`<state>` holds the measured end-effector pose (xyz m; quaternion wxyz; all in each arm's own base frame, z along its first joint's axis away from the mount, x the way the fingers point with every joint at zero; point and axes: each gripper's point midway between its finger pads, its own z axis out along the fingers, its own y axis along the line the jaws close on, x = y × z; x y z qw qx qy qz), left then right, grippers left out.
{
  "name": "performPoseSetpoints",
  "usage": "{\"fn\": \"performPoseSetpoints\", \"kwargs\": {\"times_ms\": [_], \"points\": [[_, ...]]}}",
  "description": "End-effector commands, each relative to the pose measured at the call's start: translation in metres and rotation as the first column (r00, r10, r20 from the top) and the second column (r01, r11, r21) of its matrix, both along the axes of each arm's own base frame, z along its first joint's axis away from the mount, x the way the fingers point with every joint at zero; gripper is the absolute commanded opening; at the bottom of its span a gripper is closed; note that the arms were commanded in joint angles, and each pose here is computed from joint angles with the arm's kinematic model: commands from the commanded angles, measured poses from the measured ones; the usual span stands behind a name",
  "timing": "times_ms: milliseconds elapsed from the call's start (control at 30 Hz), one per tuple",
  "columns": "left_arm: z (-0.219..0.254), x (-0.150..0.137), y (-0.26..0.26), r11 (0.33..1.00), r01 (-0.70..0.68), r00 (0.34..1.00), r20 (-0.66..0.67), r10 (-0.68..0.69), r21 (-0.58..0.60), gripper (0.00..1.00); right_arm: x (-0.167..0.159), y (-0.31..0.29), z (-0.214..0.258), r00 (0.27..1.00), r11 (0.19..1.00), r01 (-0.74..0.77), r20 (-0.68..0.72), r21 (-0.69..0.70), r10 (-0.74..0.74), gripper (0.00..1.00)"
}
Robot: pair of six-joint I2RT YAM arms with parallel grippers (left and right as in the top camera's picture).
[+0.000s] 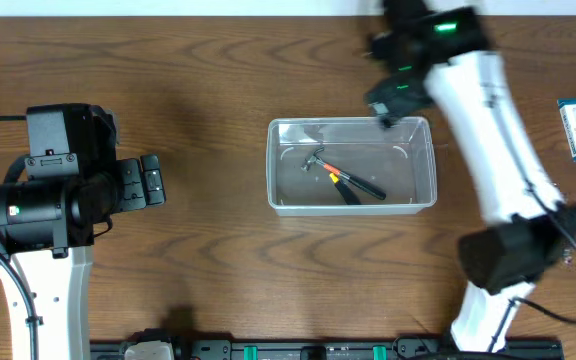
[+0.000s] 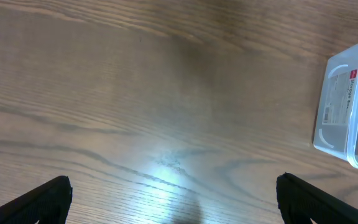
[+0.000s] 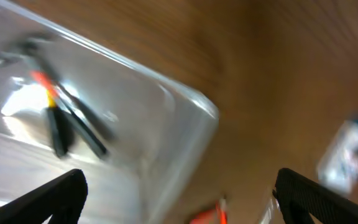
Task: Pack container
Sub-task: 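Raise the right gripper and move it right over the red pliers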
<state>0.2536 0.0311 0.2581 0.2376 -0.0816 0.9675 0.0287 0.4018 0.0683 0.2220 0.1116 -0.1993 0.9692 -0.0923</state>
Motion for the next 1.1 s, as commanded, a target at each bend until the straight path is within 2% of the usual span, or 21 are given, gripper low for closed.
{"fn": "performPoseSetpoints", "kwargs": {"times_ms": [0,67,167,367,533,633,767,933,1067], "points": [[0.0,0.0,0.003,1.0,-0.017,1.0,-0.004,0.017,0.002,0.98,-0.02,-0.044,0.02,0.987,0.987,0.163,-0.001,0.005,-0.163,0.99],[0.0,0.0,0.003,1.0,-0.017,1.0,-0.004,0.017,0.002,0.98,-0.039,-0.06,0.02,0.976,0.978,0.208,-0.072,0.019,-0.206,0.99],[0.0,0.0,0.003,1.0,-0.017,1.0,-0.004,0.017,0.002,0.98,-0.047,-0.069,0.022,0.956,0.953,0.287,-0.098,0.099,-0.278,0.99],[0.0,0.0,0.003,1.0,-0.017,1.0,-0.004,0.017,0.003,0.98,-0.06,-0.082,0.045,0.944,0.934,0.33,-0.04,0.138,-0.327,0.99],[0.0,0.0,0.003,1.0,-0.017,1.0,-0.004,0.017,0.002,0.98,-0.104,-0.091,0.054,0.924,0.913,0.381,-0.03,0.147,-0.381,0.99],[0.0,0.0,0.003,1.0,-0.017,1.0,-0.004,0.017,0.002,0.98,-0.144,-0.1,0.042,0.873,0.861,0.488,-0.074,0.145,-0.482,0.99],[0.0,0.0,0.003,1.0,-0.017,1.0,-0.004,0.017,0.002,0.98,-0.183,-0.107,0.019,0.835,0.826,0.55,-0.115,0.127,-0.538,0.99],[0.0,0.0,0.003,1.0,-0.017,1.0,-0.004,0.017,0.002,0.98,-0.195,-0.109,-0.011,0.83,0.82,0.557,-0.102,0.132,-0.548,0.99],[0.0,0.0,0.003,1.0,-0.017,1.0,-0.004,0.017,0.003,0.98,-0.195,-0.109,-0.05,0.825,0.819,0.563,-0.145,0.111,-0.547,0.99]]}}
